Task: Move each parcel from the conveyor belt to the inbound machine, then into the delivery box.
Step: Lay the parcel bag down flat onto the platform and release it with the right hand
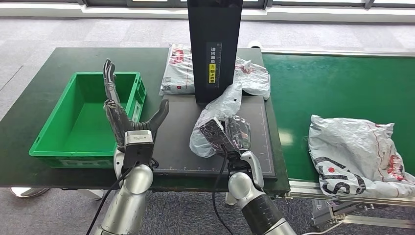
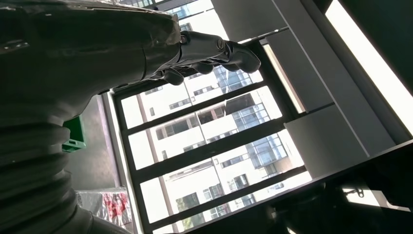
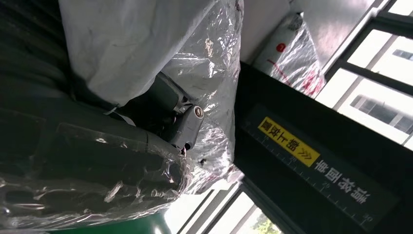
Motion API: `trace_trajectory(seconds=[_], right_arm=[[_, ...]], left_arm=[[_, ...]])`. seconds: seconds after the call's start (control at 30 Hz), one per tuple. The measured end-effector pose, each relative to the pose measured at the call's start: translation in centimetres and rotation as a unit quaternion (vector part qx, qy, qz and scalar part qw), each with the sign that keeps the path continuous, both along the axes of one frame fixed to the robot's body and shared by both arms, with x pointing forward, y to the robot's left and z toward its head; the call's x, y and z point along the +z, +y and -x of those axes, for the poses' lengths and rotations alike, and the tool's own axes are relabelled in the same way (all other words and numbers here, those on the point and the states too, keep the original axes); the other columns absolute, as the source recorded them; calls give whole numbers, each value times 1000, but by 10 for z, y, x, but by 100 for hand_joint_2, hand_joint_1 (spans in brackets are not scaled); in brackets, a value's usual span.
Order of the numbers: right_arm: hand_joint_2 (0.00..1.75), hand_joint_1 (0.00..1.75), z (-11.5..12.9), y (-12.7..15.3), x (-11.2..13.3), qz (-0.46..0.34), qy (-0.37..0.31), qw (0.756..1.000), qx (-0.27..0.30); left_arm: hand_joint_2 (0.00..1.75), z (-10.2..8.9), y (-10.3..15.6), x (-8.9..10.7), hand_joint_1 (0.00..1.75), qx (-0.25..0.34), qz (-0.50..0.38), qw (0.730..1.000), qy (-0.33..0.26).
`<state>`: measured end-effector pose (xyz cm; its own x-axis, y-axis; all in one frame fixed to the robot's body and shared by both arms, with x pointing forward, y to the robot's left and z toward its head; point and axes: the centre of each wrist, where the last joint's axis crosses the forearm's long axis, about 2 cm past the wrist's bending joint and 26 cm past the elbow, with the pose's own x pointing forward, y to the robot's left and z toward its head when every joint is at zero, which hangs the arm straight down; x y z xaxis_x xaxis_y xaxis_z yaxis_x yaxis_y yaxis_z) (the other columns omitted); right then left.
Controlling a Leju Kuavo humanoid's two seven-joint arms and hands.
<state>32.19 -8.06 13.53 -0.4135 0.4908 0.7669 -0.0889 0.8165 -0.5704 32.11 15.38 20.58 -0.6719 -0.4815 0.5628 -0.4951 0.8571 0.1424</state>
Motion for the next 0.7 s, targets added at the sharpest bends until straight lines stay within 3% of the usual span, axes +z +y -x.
trace_trajectory(seconds=[0.33, 0.37, 0.4, 0.47, 0.5, 0.53, 0.6, 0.7], right_arm=[[175, 175, -12, 25, 19, -39, -16, 999, 25], [175, 150, -13, 26, 20, -41, -15, 999, 24], [175, 106, -14, 28, 20, -44, -12, 999, 22], [87, 19, -17, 31, 21, -44, 7, 999, 15], [44, 0, -18, 33, 20, -36, 29, 999, 12], [0, 0, -19, 35, 19, -18, 61, 998, 12], [0, 0, -20, 41, 11, 65, 148, 986, 27], [0, 0, -12, 42, -13, 209, 244, 945, 57]], left_arm=[[175, -9, 3, 0, 0, 7, 15, 1000, 4], [175, -10, 3, 0, 0, 7, 15, 1000, 5], [175, -10, 3, 0, 0, 8, 13, 1000, 6], [175, -10, 3, 0, 0, 11, 5, 1000, 11], [175, -11, 2, 1, 0, 13, 1, 1000, 15], [175, -11, 2, 1, 0, 14, -1, 1000, 20], [175, -13, 0, 2, 0, 16, -3, 999, 30], [175, -17, -4, 2, 0, 13, -2, 999, 39]])
